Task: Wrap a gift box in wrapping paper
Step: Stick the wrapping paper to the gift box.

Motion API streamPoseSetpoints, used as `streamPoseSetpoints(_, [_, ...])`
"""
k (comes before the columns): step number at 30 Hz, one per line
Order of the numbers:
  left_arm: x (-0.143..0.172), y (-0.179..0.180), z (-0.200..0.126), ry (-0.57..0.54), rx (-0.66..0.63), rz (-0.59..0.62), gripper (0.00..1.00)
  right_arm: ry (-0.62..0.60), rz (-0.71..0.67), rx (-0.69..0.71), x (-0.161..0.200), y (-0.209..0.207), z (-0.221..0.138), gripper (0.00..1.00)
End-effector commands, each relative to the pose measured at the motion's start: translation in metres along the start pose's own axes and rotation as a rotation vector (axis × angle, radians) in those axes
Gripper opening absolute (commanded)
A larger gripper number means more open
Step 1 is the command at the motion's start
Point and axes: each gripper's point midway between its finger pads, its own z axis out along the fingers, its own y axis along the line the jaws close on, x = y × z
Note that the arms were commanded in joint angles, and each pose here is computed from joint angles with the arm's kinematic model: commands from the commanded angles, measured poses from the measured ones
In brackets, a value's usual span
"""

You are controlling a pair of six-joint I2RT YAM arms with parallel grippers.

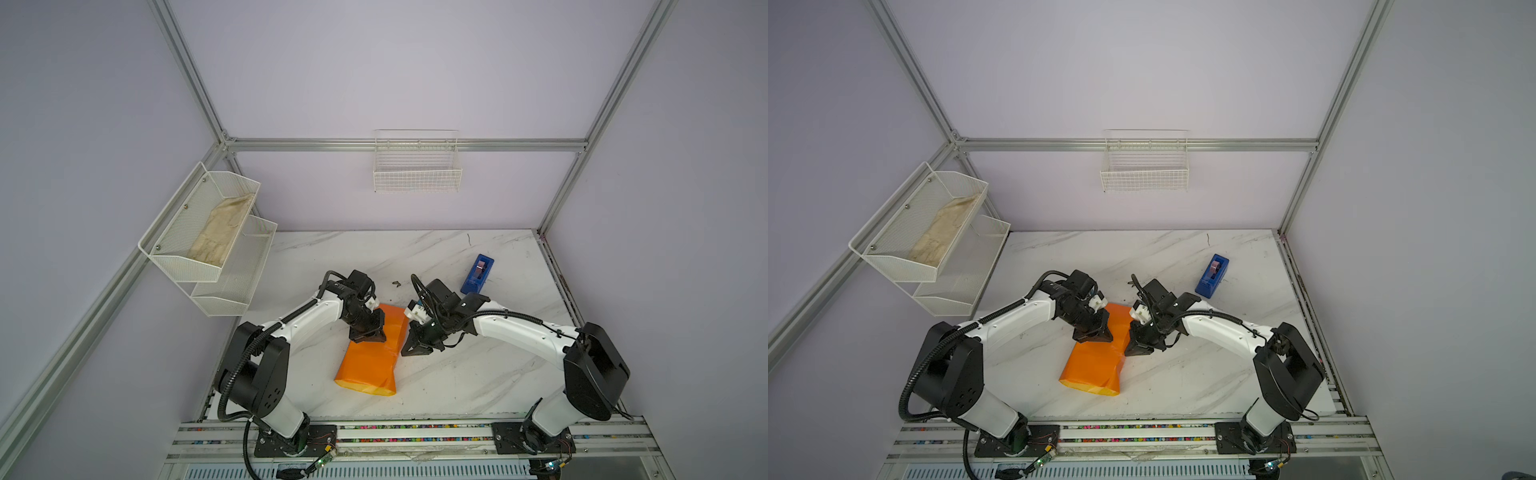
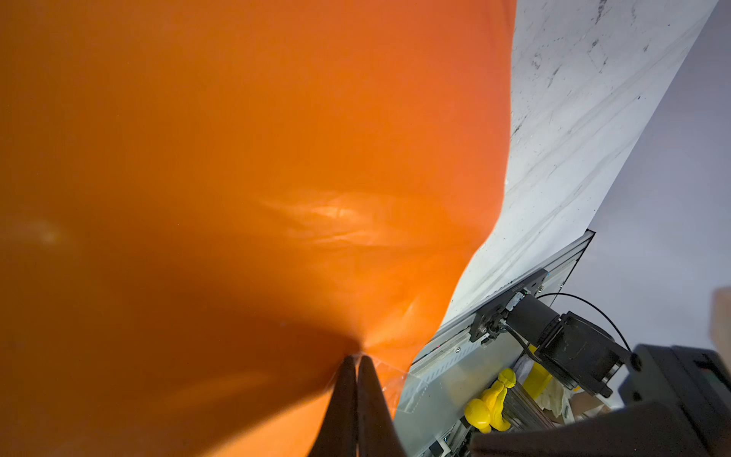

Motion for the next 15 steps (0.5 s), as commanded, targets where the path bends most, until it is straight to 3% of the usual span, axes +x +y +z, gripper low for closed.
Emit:
streamPoseSetpoints(1, [0.013,0.042,0.013,0.059,-0.174,-0.052,0.07,-0.016,0.015,-0.004,-0.005,0.005,0.004,0.00])
streamPoseSetpoints(15, [0.013,0.043,0.013,0.059,-0.179,-0.054,0.07,0.024,0.030,0.021,-0.007,-0.015,0.039,0.00])
